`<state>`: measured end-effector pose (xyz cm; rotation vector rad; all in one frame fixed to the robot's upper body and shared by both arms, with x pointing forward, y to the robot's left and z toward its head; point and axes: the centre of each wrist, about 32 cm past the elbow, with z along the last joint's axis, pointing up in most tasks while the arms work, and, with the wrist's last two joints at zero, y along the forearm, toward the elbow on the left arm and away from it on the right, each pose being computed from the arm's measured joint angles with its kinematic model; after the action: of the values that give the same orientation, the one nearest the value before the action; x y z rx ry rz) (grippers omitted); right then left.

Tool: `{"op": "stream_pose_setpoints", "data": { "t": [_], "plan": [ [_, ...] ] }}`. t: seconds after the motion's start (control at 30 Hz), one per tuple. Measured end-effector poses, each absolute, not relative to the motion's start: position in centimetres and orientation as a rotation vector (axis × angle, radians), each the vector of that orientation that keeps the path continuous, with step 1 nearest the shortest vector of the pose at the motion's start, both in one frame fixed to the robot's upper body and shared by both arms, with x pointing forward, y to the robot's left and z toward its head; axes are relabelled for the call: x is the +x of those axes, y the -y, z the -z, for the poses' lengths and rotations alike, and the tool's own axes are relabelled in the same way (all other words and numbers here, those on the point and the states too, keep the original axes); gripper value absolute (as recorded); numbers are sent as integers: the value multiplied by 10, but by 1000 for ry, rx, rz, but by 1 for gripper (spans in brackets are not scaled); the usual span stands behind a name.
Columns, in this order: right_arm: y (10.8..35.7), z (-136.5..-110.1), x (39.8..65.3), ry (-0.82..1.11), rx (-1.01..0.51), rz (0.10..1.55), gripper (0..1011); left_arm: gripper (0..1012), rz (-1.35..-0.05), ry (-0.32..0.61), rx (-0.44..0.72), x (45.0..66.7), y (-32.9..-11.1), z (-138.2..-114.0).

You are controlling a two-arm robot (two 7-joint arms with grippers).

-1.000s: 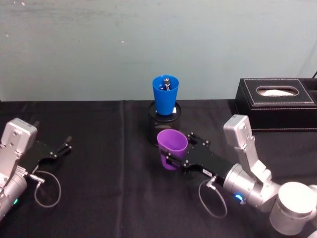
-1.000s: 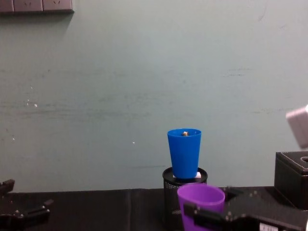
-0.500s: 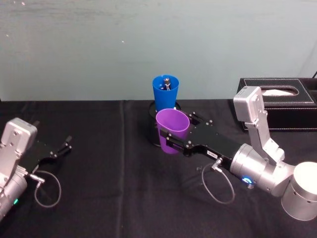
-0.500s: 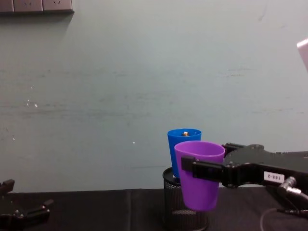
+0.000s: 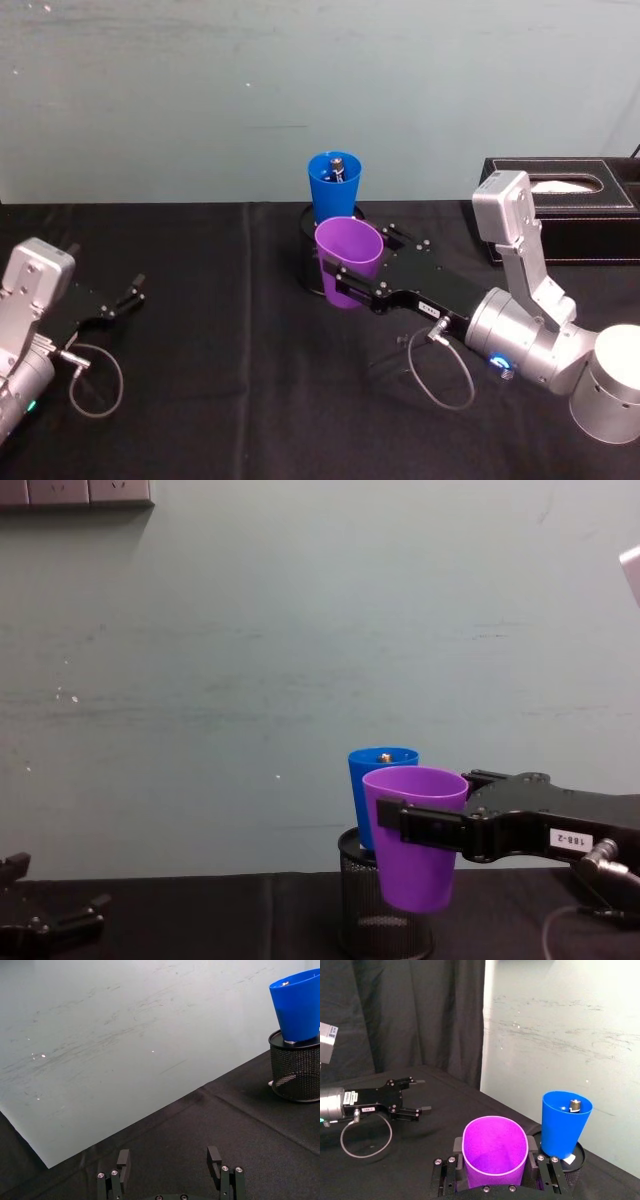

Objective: Pick up one cup with a gripper and tap it against the other cup.

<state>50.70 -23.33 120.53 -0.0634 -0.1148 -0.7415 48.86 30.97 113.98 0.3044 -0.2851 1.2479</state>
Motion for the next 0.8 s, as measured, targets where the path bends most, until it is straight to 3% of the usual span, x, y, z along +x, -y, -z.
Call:
{"op": "stream_pose_setpoints", "data": {
  "t": [0.8],
  "plan": [
    [233,-1204,508,116,-62,741,718,1000,-1248,285,304,489,-310,-1140]
  ]
}}
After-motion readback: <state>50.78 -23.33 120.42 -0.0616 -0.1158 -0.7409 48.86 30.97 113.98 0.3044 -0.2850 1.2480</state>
